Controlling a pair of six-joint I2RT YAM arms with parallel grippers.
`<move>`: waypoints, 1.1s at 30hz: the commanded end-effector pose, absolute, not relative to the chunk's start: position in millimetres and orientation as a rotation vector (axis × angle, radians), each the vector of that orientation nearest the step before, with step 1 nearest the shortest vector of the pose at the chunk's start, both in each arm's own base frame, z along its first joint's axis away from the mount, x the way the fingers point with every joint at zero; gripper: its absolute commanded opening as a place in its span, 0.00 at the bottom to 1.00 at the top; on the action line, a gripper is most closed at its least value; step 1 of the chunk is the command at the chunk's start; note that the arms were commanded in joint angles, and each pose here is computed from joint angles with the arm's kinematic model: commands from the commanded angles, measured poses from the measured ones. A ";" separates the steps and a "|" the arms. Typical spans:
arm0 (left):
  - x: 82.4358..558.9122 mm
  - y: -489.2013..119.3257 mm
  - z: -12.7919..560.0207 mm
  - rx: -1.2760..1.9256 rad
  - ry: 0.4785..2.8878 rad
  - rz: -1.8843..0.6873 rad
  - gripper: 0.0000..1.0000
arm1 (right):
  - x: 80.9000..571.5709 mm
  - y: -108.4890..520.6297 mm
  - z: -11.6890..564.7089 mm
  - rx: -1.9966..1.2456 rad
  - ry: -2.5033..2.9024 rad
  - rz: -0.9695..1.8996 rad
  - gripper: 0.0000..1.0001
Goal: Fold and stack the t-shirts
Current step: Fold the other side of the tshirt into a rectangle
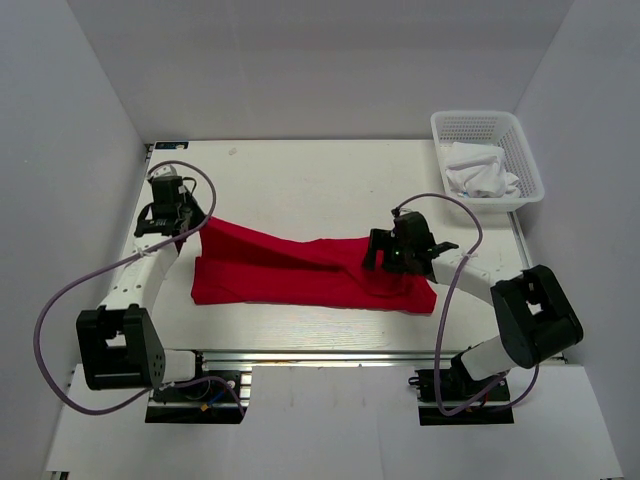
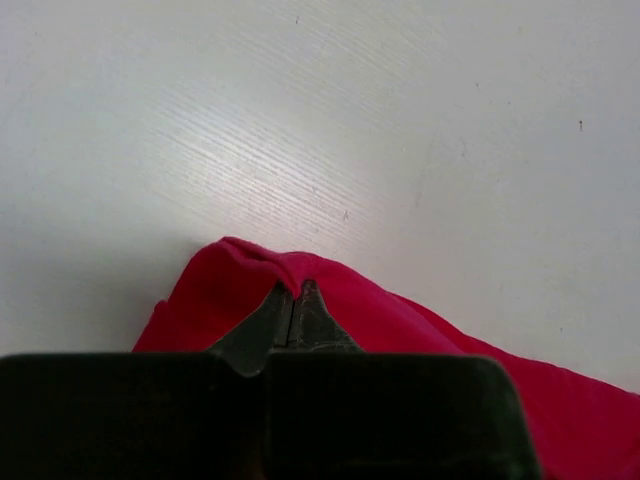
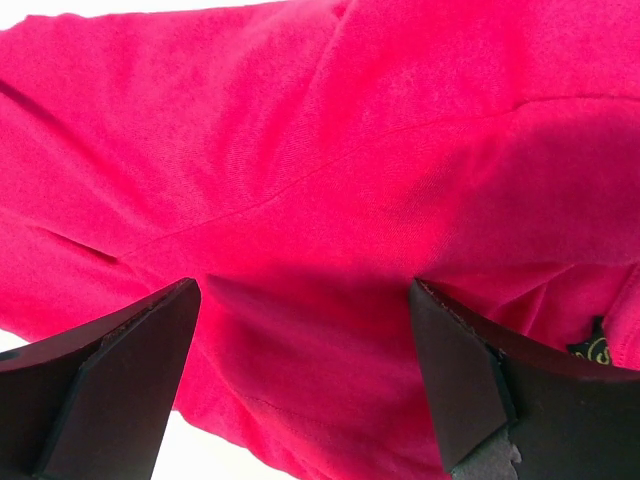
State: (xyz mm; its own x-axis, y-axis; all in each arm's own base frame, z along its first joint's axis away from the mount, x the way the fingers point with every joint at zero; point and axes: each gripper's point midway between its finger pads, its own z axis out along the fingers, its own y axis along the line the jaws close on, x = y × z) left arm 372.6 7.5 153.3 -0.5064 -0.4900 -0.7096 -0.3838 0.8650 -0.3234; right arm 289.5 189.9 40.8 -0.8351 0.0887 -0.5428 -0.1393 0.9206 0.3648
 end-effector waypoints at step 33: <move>268.1 52.3 34.2 -1.041 2.457 0.319 0.74 | 299.3 190.3 48.8 -0.085 2.513 0.498 0.90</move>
